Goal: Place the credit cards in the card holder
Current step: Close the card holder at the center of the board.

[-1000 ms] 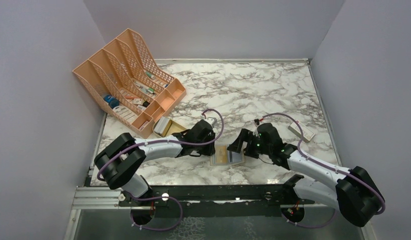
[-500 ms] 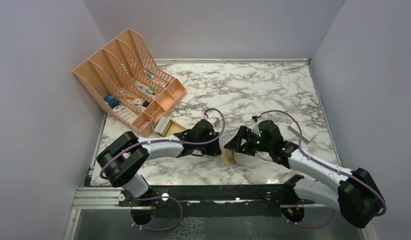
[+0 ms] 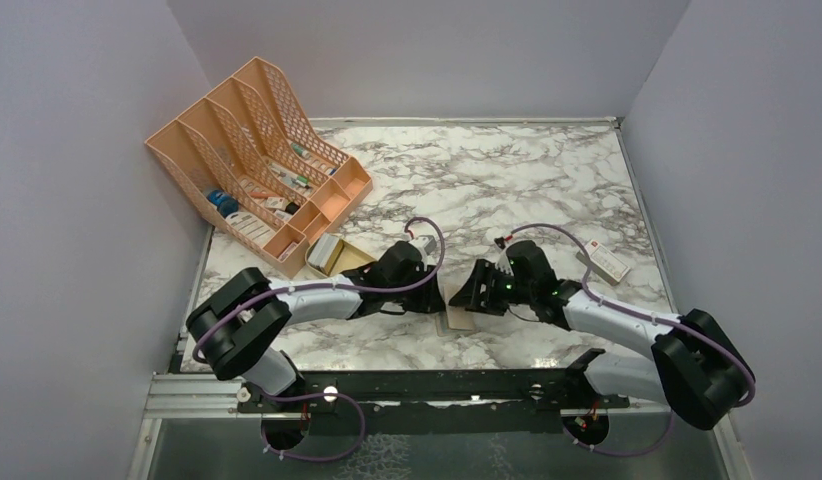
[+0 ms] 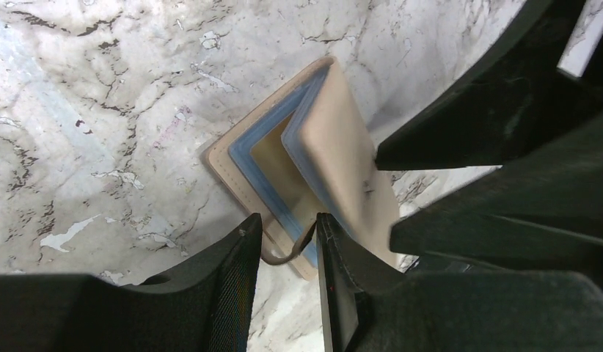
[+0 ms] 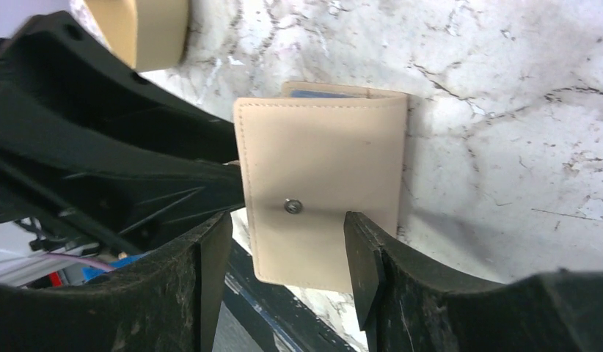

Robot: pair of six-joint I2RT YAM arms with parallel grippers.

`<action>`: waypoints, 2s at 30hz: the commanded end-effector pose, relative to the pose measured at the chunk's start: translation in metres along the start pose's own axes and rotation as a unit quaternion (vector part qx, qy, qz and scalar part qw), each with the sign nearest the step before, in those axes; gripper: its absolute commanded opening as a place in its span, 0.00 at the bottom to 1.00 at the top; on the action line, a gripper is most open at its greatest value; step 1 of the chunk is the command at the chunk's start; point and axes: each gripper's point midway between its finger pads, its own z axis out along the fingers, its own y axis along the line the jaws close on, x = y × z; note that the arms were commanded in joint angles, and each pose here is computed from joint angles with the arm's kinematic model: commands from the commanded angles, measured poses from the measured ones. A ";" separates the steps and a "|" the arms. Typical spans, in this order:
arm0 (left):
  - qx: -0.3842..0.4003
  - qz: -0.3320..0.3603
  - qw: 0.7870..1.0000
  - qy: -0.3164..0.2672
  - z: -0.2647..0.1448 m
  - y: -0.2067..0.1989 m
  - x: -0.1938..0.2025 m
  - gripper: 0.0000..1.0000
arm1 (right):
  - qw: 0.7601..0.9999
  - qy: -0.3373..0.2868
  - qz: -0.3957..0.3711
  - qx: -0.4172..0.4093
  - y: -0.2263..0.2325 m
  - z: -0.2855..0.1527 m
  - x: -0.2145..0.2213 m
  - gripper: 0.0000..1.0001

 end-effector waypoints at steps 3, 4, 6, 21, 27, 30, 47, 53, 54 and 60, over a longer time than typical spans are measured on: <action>0.031 0.011 0.999 -0.020 -0.009 -0.015 -0.007 0.38 | 0.999 0.018 -0.019 0.020 -0.012 0.008 0.005 0.52; 0.038 0.012 0.999 -0.022 -0.010 -0.017 -0.007 0.38 | 0.999 0.018 -0.018 0.030 -0.016 0.010 0.005 0.49; 0.039 0.010 0.999 -0.030 -0.013 -0.018 -0.009 0.38 | 0.999 0.022 -0.017 0.046 -0.024 0.012 0.006 0.46; -0.003 0.027 0.999 -0.021 -0.019 0.000 -0.004 0.31 | 0.992 0.032 -0.024 0.120 -0.058 0.018 0.010 0.40; -0.030 0.086 0.996 -0.015 -0.026 0.012 -0.004 0.36 | 0.992 0.030 -0.024 0.120 -0.055 0.014 0.009 0.40; -0.024 0.145 0.989 -0.019 -0.029 0.015 -0.003 0.41 | 0.994 0.018 -0.031 0.107 -0.044 0.009 0.002 0.42; 0.005 0.308 0.951 -0.010 -0.009 -0.002 0.006 0.53 | 0.995 -0.003 -0.037 0.092 -0.029 -0.002 -0.007 0.52; 0.005 0.322 0.946 -0.032 -0.002 -0.007 -0.003 0.53 | 0.996 -0.001 -0.037 0.083 -0.028 -0.001 -0.004 0.52; 0.007 0.324 0.945 -0.035 -0.001 -0.008 -0.004 0.53 | 0.996 -0.002 -0.037 0.082 -0.028 -0.001 -0.005 0.52; 0.006 0.332 0.943 -0.029 0.004 -0.008 -0.002 0.53 | 0.996 -0.004 -0.040 0.081 -0.026 -0.002 -0.006 0.52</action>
